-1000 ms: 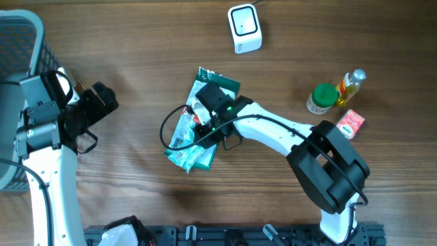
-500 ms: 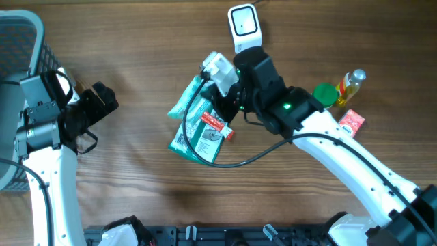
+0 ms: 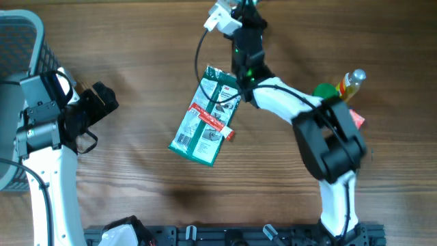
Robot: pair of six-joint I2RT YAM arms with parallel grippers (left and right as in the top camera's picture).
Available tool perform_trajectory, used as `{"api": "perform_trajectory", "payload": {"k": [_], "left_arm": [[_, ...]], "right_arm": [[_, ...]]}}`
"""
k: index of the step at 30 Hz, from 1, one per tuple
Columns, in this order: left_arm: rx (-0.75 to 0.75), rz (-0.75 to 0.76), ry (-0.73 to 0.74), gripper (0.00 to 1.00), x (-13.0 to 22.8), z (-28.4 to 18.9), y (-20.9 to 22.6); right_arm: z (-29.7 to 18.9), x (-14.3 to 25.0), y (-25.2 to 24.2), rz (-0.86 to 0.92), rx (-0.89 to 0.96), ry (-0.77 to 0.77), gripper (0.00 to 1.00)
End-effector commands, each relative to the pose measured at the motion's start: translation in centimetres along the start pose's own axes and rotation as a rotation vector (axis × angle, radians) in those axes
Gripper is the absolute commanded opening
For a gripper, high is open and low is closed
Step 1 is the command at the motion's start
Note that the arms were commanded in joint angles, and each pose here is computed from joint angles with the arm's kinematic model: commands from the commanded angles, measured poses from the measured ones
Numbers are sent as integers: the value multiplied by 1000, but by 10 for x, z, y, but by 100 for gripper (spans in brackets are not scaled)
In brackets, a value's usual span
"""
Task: Scan the item barcode
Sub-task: 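Lift the wipes packet and hold it before the scanner, then place the wipes packet right of the pile and release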
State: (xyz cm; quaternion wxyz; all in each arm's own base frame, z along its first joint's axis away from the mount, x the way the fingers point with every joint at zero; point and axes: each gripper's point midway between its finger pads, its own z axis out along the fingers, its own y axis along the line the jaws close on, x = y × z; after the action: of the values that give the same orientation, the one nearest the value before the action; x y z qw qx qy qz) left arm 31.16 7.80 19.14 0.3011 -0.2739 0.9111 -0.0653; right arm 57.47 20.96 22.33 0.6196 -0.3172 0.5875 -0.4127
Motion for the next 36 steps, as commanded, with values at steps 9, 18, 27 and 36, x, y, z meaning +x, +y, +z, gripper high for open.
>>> {"api": "perform_trajectory", "payload": {"k": [9,18,27,36], "left_arm": [[13,23,1,100,0,0,-3],[13,23,1,100,0,0,-3],[13,23,1,100,0,0,-3],[13,23,1,100,0,0,-3]], "right_arm": [[0,43,90,-82,-170,73,4],[-48,-4,-56,267,-337,143,4],[-268,130,25,531,-1211,1011,4],[-244,181,23,508,-865,1130,66]]}}
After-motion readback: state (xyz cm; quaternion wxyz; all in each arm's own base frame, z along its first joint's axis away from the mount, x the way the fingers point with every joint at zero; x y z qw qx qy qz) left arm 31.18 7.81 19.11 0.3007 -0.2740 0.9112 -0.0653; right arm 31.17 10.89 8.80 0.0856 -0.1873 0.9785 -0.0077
